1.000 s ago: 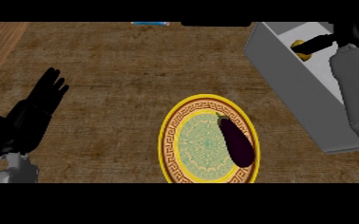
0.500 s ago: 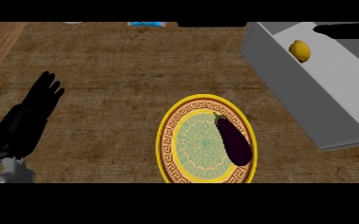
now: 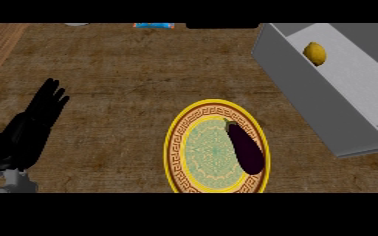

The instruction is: Pick the lemon from the plate and place it in the cardboard box

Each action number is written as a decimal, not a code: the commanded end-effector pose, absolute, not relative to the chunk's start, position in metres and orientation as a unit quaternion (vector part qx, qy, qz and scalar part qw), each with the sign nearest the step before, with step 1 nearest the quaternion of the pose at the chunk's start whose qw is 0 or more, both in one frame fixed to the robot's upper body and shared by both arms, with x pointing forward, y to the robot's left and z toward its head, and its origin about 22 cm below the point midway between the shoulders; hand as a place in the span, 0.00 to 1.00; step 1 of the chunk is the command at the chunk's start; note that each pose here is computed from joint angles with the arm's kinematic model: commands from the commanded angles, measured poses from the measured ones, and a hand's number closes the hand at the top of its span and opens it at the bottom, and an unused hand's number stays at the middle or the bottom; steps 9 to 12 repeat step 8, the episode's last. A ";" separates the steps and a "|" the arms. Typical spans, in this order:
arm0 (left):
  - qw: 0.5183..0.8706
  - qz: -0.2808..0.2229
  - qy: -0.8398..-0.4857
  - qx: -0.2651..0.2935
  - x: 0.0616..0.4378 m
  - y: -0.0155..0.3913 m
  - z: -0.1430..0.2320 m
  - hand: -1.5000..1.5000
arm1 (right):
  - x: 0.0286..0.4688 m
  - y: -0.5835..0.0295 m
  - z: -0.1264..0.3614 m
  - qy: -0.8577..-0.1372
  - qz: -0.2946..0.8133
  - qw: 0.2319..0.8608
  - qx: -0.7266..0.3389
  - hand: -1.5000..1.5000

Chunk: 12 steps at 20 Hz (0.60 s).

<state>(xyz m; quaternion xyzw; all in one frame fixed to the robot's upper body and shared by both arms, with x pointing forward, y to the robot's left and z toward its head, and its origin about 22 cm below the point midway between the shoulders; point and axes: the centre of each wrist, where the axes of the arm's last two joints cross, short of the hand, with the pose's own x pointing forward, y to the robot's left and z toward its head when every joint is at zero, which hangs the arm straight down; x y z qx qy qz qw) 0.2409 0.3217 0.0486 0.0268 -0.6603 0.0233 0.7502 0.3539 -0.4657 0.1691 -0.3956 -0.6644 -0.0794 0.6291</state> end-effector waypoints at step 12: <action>0.750 0.024 -0.660 0.018 0.246 0.342 0.055 0.50 | 0.304 -0.514 0.168 -0.682 -0.055 0.623 -0.380 0.00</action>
